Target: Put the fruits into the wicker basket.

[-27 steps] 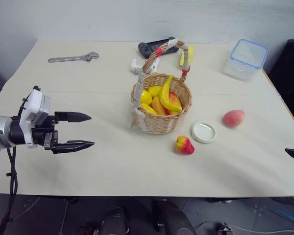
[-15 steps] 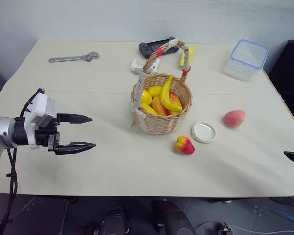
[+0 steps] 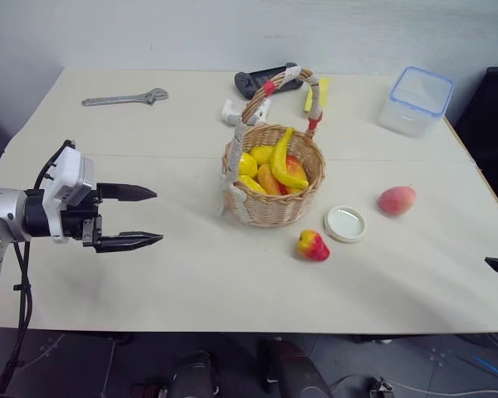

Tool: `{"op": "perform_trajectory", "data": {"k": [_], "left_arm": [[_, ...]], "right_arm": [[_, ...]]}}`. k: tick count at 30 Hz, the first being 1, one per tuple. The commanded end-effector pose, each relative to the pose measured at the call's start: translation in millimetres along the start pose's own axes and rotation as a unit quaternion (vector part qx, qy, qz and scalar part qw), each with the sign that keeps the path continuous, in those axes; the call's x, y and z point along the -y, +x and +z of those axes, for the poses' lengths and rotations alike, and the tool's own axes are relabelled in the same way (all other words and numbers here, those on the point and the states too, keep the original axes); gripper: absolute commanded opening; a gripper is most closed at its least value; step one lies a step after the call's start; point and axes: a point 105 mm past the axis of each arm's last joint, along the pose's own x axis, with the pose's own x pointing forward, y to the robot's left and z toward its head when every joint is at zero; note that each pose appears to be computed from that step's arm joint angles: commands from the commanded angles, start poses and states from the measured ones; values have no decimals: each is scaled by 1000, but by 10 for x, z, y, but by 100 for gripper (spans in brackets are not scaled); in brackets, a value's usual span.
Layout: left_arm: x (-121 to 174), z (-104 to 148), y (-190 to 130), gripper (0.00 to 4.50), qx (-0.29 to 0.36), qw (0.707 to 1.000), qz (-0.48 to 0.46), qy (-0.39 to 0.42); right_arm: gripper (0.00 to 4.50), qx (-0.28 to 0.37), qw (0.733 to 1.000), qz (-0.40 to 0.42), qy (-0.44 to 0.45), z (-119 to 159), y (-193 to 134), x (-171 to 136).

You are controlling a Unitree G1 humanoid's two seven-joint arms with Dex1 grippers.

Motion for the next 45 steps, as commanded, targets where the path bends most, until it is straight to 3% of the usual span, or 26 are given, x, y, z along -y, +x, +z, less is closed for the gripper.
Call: {"op": "perform_trajectory", "data": {"k": [1,8,12,15,18,22,31,34,40,45], "left_arm": [[58,126,39,450,15,1000,-20,16],[361,351,316,450,26,989,-137,53],[446,457,510,450,32,978,-187,86],[486,489,602,450,31,970,-217,105],[480,498,666,450,30,966,-226,121],[458,527,694,450,36,966,-221,127],[458,533,696,450,42,969,-206,128],[446,542,700,450,43,970,-202,130],[413,582,712,450,45,970,-196,136],[393,614,733,450,49,969,-197,141]], "right_arm": [[446,1,999,24,-38,187,133,-116],[446,6,979,167,-115,520,651,-759],[446,-17,958,233,-167,461,1021,-1014],[446,-27,951,233,-203,408,1352,-1009],[386,-45,943,241,-224,314,1611,-981],[258,-66,944,224,-234,249,1883,-869],[258,-112,937,238,-231,66,1973,-799],[201,-126,935,232,-238,-31,2016,-775],[1,-128,930,212,-273,-105,2060,-711],[1,-73,935,241,-252,64,1867,-897]]}}
